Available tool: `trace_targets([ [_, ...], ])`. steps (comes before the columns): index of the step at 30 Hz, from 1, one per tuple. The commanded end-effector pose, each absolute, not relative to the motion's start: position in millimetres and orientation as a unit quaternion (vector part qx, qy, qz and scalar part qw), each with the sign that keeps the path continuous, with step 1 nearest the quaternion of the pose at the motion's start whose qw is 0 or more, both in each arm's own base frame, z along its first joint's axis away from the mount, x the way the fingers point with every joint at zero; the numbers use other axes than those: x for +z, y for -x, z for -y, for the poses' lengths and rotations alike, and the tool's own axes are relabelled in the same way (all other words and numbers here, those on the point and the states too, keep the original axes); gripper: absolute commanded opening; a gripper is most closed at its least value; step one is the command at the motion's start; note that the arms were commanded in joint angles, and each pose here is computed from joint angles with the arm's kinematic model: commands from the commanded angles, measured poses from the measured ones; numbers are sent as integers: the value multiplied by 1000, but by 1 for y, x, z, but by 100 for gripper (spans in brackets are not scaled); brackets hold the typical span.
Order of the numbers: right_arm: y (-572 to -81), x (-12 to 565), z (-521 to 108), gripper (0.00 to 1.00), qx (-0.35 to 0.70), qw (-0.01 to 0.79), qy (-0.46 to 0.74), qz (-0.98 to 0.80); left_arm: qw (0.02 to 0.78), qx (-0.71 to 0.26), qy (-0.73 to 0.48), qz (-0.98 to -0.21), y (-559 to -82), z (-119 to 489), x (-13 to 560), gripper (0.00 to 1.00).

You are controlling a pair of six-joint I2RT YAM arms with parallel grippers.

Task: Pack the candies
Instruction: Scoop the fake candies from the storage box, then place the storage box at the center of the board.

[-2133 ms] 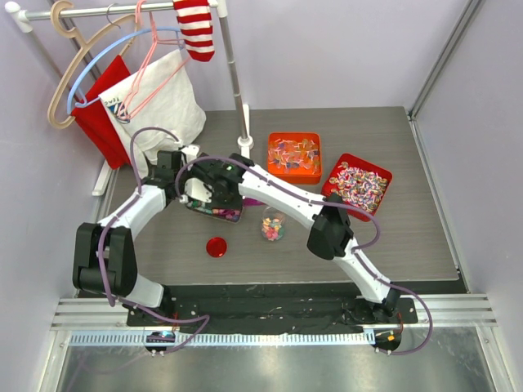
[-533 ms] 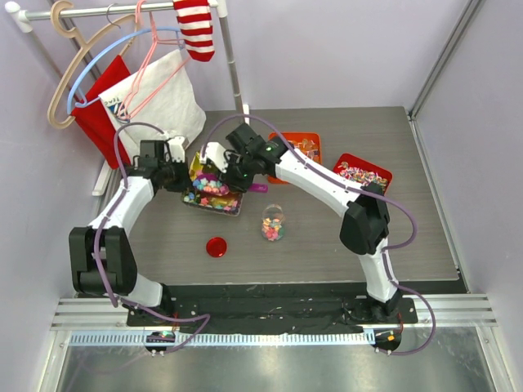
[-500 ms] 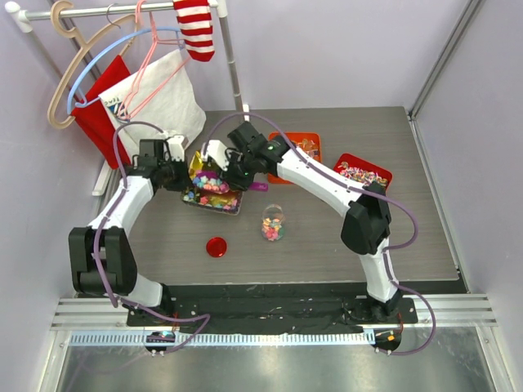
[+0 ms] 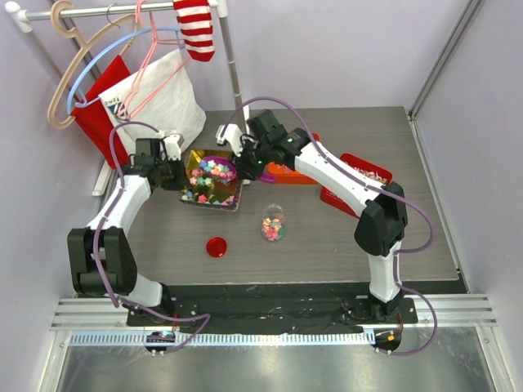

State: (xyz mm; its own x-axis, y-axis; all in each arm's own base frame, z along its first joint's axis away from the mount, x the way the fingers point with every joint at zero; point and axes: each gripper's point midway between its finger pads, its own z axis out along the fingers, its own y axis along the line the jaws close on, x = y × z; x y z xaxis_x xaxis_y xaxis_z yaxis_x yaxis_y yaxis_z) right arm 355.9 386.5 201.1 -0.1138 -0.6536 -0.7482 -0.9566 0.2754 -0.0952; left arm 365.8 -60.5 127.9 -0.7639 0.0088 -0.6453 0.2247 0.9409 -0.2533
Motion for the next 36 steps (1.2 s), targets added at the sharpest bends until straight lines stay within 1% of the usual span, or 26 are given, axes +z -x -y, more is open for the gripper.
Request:
trace_targets([
  [1, -361, 257, -363, 1, 222, 407, 537, -705, 401, -177, -51, -897, -389, 55, 174, 0],
  [6, -360, 297, -343, 1, 230, 441, 523, -692, 396, -179, -42, -900, -388, 49, 169, 0],
  [9, -360, 309, -328, 1, 214, 454, 521, -690, 396, -179, -40, -900, -387, 48, 169, 0],
  [13, -352, 314, -313, 1, 202, 455, 527, -688, 396, -177, -39, -900, -388, 47, 169, 0],
  [16, -342, 316, -295, 1, 174, 453, 543, -686, 392, -172, -40, -903, -388, 45, 168, 0],
  [19, -328, 311, -276, 1, 150, 439, 559, -687, 393, -165, -42, -904, -387, 42, 168, 0],
  [27, -282, 269, -228, 1, 112, 359, 610, -697, 392, -145, -47, -907, -390, 36, 167, 0],
  [36, -254, 234, -194, 1, 79, 310, 631, -706, 387, -139, -48, -910, -389, 33, 166, 0],
])
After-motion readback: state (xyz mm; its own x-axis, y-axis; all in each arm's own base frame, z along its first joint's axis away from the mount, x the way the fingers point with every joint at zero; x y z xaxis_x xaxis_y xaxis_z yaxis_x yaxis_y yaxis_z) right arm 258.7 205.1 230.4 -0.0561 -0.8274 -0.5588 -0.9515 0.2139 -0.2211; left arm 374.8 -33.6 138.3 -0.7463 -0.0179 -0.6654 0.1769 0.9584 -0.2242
